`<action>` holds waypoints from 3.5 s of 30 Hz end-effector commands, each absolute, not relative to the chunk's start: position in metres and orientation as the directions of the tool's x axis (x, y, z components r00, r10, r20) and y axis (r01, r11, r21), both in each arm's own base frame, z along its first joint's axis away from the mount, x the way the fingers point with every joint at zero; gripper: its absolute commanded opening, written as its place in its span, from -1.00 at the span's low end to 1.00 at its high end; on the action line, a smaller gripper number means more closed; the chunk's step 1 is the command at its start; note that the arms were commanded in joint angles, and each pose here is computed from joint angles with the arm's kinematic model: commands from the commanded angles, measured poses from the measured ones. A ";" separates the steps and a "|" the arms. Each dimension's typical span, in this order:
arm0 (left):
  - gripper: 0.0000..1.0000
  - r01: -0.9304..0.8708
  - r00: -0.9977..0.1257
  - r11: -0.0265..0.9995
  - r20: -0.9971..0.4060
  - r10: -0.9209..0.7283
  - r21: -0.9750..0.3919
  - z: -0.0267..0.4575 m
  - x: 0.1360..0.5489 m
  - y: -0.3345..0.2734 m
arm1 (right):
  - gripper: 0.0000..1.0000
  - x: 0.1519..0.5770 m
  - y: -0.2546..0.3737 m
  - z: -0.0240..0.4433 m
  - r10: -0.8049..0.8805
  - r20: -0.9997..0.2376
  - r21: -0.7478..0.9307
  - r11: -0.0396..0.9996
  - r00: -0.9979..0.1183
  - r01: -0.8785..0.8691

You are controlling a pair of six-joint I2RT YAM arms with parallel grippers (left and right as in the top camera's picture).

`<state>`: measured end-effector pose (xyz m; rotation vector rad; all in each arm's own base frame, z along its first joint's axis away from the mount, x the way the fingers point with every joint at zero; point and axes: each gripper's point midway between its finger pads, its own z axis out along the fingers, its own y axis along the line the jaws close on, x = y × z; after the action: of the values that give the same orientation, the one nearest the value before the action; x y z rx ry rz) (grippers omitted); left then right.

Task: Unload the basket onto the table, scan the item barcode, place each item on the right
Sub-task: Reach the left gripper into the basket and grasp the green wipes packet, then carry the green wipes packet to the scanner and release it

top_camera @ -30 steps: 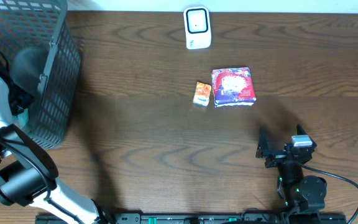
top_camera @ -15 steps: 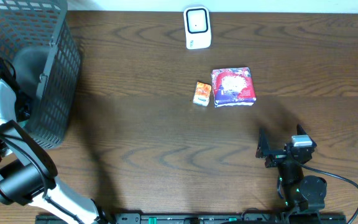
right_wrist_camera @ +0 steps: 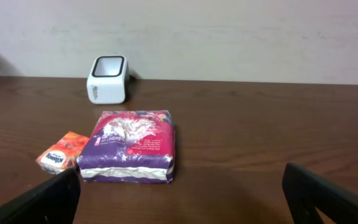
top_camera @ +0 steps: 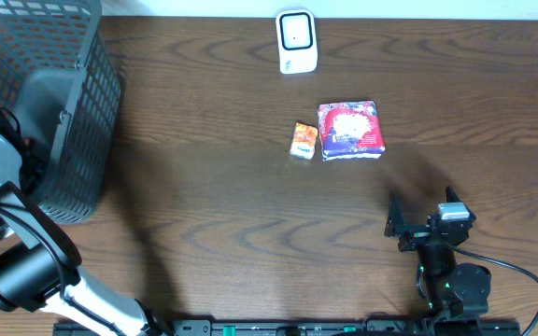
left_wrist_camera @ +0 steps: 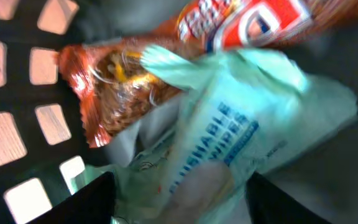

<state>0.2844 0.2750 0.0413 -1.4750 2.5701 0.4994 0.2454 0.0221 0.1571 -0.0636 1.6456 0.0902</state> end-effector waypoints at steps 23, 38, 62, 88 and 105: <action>-0.86 -0.684 -0.091 0.482 -0.592 -0.801 -0.547 0.277 0.362 0.237 | 0.99 0.245 0.020 0.156 0.023 -0.997 0.030 0.996 -0.078 -0.086; -0.85 0.028 -0.153 0.767 -0.761 -0.630 -0.641 0.449 0.366 0.033 | 0.99 0.245 0.020 0.156 0.024 -0.997 0.030 0.996 -0.078 -0.086; -0.86 0.175 -0.850 0.842 -0.511 -0.132 -0.510 0.168 0.436 -0.211 | 0.99 0.245 0.020 0.156 0.023 -0.997 0.030 0.996 -0.078 -0.086; -0.03 -0.010 -0.952 0.912 -0.276 -0.135 -0.410 0.040 0.417 -0.236 | 0.98 0.245 0.020 0.156 0.024 -0.997 0.030 0.996 -0.078 -0.086; 0.46 0.092 -0.722 0.810 -0.599 -0.347 -0.580 0.253 0.435 -0.192 | 0.98 0.245 0.020 0.156 0.023 -0.997 0.030 0.996 -0.078 -0.085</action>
<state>0.4404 -0.2115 0.1881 -0.1749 2.4075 -0.7451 0.2454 0.0221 0.1571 -0.0636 1.6456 0.0902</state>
